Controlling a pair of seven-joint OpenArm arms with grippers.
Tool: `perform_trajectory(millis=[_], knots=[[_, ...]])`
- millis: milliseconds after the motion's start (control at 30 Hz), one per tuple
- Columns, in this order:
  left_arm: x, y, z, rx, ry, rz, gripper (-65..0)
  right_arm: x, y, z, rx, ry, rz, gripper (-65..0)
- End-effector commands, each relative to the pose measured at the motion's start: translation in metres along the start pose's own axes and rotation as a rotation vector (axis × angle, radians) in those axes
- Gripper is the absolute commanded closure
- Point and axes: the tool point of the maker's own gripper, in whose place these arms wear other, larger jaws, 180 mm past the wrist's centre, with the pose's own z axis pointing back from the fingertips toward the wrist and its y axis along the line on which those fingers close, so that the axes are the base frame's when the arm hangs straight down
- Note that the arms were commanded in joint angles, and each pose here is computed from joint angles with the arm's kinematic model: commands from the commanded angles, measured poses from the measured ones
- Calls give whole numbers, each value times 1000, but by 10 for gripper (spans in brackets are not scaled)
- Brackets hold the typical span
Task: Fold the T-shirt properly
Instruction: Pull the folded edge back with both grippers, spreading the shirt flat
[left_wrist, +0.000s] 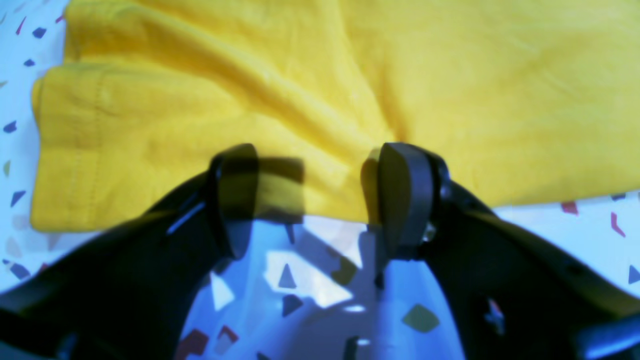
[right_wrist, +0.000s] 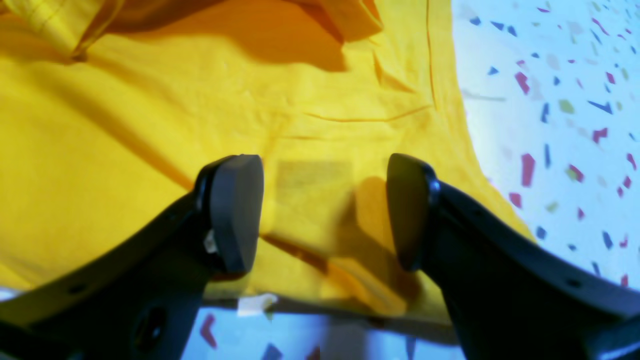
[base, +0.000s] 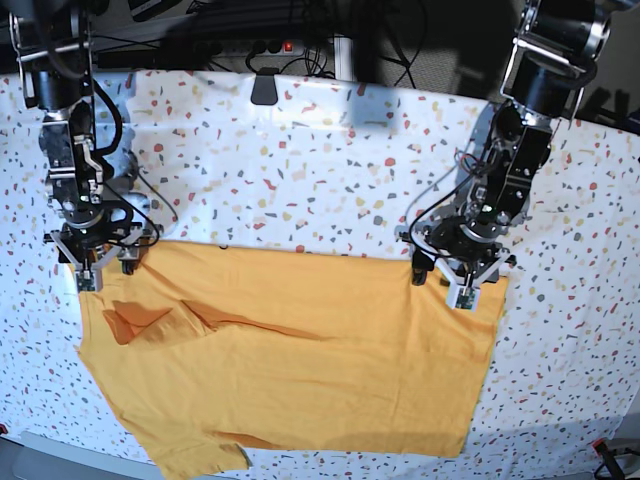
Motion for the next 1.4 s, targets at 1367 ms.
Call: perform_trajectory(millis=[1367], knots=[[72, -32, 54, 62, -194, -132, -371, -107, -45, 87, -93, 230, 28, -391]])
